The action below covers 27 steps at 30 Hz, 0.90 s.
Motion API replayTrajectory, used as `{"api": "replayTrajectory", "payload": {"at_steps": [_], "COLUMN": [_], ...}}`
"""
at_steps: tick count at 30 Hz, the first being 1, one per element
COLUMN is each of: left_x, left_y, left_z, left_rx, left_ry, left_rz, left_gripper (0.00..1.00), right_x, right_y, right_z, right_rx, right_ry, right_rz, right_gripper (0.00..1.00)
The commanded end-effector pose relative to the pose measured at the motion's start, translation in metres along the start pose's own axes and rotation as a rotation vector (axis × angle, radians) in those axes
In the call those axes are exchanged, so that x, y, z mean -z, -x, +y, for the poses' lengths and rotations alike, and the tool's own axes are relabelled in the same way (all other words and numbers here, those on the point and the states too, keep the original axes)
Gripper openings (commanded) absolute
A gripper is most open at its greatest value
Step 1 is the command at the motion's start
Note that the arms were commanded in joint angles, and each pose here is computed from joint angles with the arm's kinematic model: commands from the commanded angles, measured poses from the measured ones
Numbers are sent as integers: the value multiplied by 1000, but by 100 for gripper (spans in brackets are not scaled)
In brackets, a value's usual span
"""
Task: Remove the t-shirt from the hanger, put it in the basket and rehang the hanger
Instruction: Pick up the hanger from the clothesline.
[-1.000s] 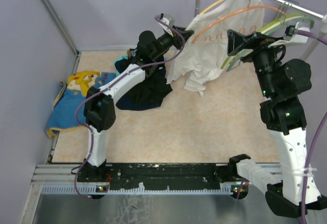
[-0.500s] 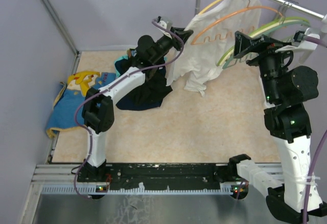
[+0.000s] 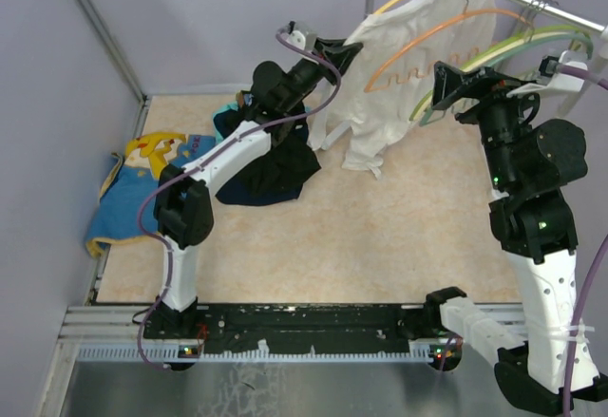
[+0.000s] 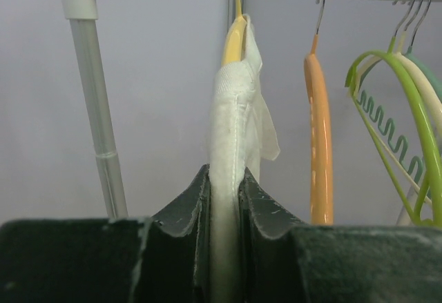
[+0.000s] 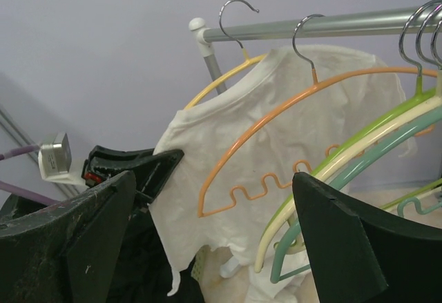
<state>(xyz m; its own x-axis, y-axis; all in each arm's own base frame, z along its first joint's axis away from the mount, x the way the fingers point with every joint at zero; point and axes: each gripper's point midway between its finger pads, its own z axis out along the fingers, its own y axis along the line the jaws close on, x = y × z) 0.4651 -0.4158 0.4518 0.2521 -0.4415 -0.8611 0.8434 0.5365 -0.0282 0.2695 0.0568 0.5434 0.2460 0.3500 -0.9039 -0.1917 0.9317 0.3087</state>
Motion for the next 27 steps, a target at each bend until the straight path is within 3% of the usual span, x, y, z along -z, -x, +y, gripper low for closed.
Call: {"api": "replayTrajectory", "payload": {"at_steps": [1, 13, 27], "left_x": [-3, 38, 38], "left_y": [57, 98, 111], "left_z": [-15, -19, -19], "left_rx": [-37, -95, -97], "left_ry": [-26, 54, 69], "left_rz": [-151, -214, -237], "left_gripper": [0, 0, 0], "right_x": [6, -5, -4], "right_y": [25, 19, 27], "right_z": [5, 14, 19], "right_rx": [10, -7, -7], "right_ry": [12, 55, 71], "right_rz": [-64, -42, -50], "right_gripper": [95, 92, 92]}}
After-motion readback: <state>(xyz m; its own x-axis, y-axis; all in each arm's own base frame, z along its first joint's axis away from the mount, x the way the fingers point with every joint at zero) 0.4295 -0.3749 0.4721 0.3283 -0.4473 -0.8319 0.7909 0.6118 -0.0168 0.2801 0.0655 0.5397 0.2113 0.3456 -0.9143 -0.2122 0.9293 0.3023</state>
